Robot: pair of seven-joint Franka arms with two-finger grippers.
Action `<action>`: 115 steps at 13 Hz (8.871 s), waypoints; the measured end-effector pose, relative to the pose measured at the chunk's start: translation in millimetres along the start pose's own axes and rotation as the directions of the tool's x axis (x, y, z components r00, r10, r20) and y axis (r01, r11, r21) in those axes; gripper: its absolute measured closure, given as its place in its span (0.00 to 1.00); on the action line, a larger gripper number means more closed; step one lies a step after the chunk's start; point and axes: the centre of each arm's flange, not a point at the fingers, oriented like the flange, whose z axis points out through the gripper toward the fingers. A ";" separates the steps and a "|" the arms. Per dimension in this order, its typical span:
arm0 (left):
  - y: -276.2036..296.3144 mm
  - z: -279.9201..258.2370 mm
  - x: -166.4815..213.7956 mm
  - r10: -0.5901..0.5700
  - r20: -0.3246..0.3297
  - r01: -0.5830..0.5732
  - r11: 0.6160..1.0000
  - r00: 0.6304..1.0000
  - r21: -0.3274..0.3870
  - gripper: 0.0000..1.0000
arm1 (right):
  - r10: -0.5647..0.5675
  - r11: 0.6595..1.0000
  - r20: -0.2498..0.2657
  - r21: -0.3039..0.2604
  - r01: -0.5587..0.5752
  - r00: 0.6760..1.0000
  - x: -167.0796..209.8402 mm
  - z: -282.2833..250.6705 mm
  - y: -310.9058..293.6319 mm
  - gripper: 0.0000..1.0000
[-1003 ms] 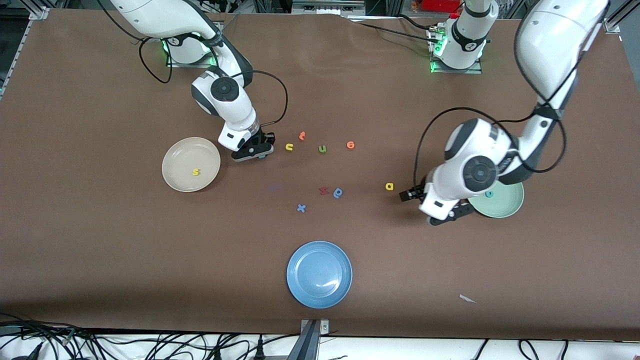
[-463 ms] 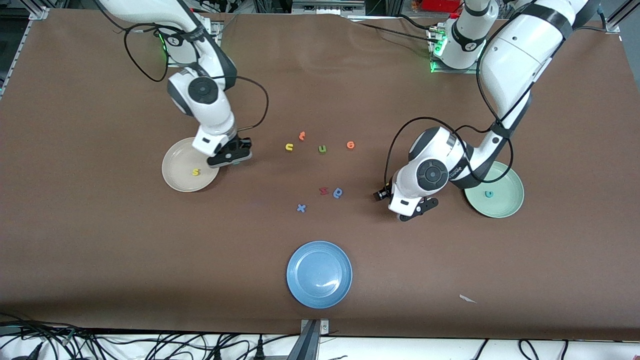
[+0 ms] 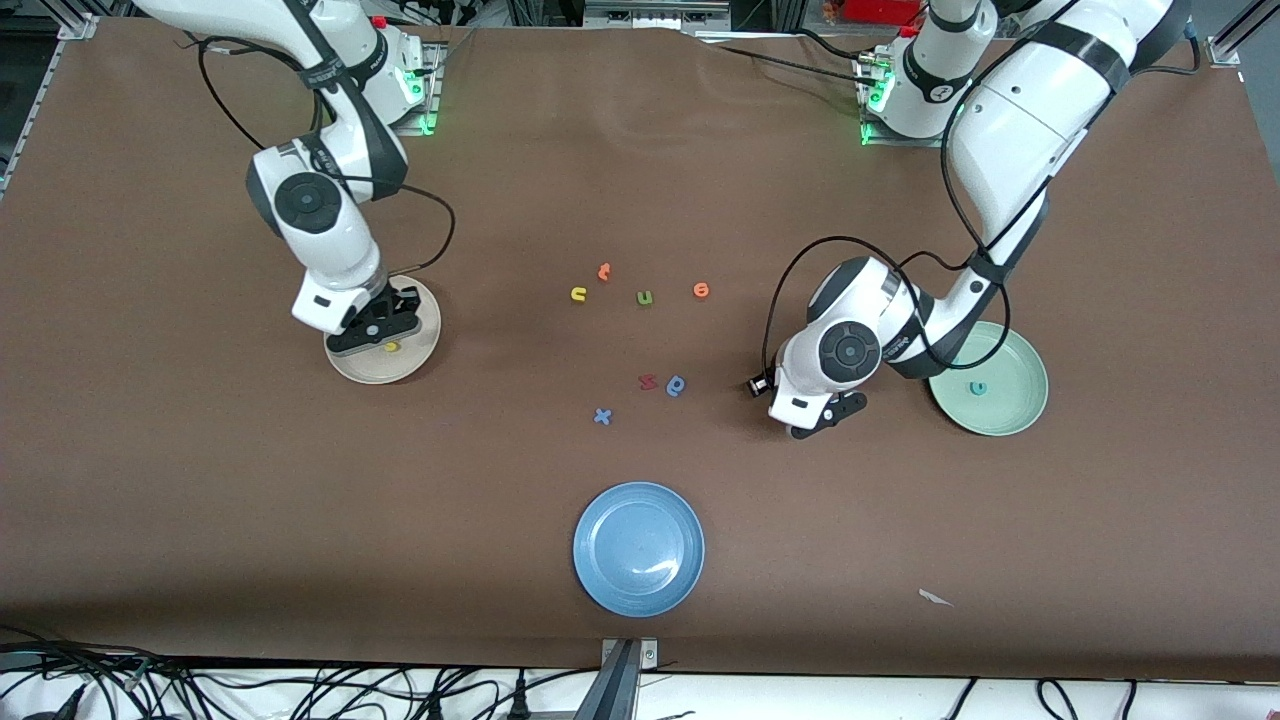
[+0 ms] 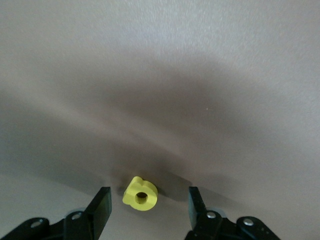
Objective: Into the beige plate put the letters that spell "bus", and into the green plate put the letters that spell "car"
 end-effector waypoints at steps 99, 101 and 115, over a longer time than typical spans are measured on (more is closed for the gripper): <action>-236.1 -383.7 58.3 0.425 -0.169 -0.422 0.905 0.889 0.057 0.00 | 0.372 0.913 0.076 0.151 -0.379 0.925 43.3 -329.4 162.1 0.00; -235.1 -384.7 56.9 0.445 -0.169 -0.441 0.895 0.880 0.060 0.00 | 0.371 0.912 0.098 0.150 -0.383 0.923 40.4 -328.3 162.8 0.00; -217.8 -392.2 45.2 0.500 -0.185 -0.496 0.865 0.846 0.067 0.00 | 0.394 0.904 0.133 0.123 -0.409 0.910 29.7 -327.2 179.2 0.00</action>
